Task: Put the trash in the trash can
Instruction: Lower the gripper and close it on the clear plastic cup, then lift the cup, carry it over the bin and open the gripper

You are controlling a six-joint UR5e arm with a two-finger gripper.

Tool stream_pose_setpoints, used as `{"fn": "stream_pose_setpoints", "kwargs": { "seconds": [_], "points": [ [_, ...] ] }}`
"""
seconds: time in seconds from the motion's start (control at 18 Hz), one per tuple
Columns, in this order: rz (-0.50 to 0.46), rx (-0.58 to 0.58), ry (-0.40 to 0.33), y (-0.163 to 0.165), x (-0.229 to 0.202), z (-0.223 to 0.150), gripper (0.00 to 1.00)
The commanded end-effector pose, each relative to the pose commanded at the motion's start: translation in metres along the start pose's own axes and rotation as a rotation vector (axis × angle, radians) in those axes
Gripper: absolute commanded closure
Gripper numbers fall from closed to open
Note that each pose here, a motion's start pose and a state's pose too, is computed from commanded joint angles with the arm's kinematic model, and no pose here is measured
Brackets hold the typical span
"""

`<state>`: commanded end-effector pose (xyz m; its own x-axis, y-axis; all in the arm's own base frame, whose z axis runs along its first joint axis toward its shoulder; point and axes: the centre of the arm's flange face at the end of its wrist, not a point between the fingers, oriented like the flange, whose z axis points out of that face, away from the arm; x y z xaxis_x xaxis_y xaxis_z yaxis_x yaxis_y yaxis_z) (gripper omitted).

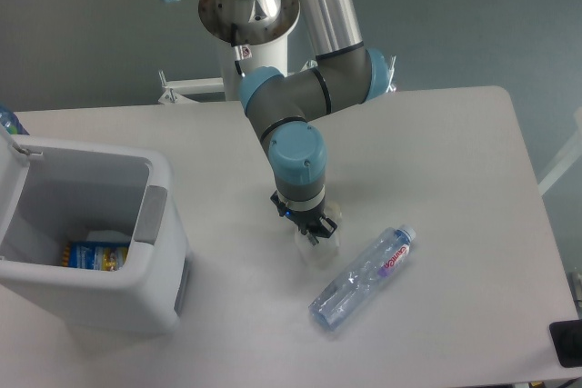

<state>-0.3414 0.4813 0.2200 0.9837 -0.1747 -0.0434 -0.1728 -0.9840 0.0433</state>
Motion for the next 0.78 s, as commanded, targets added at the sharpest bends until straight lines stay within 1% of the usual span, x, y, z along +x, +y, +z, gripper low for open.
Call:
{"fn": "stream_pose_setpoints", "kwargs": {
  "seconds": [0.06, 0.17, 0.28, 0.44, 0.56, 0.67, 0.72, 0.78],
  "points": [
    [-0.040, 0.006, -0.007, 0.001, 0.000, -0.006, 1.00],
    [-0.056, 0.023, -0.030, 0.002, -0.003, -0.022, 1.00],
    [-0.069, 0.090, -0.061, -0.005, -0.009, -0.054, 1.00],
    [-0.145, 0.286, -0.028, -0.023, -0.021, -0.110, 1.00],
    [-0.271, 0.447, -0.010, -0.039, -0.030, -0.169, 1.00],
    [-0.367, 0.608, 0.054, -0.057, -0.031, -0.223, 1.00],
    [-0.395, 0.677, 0.084, -0.063, -0.032, -0.248, 1.00],
    [-0.409, 0.727, 0.099, -0.067, -0.031, -0.270, 1.00]
  ]
}}
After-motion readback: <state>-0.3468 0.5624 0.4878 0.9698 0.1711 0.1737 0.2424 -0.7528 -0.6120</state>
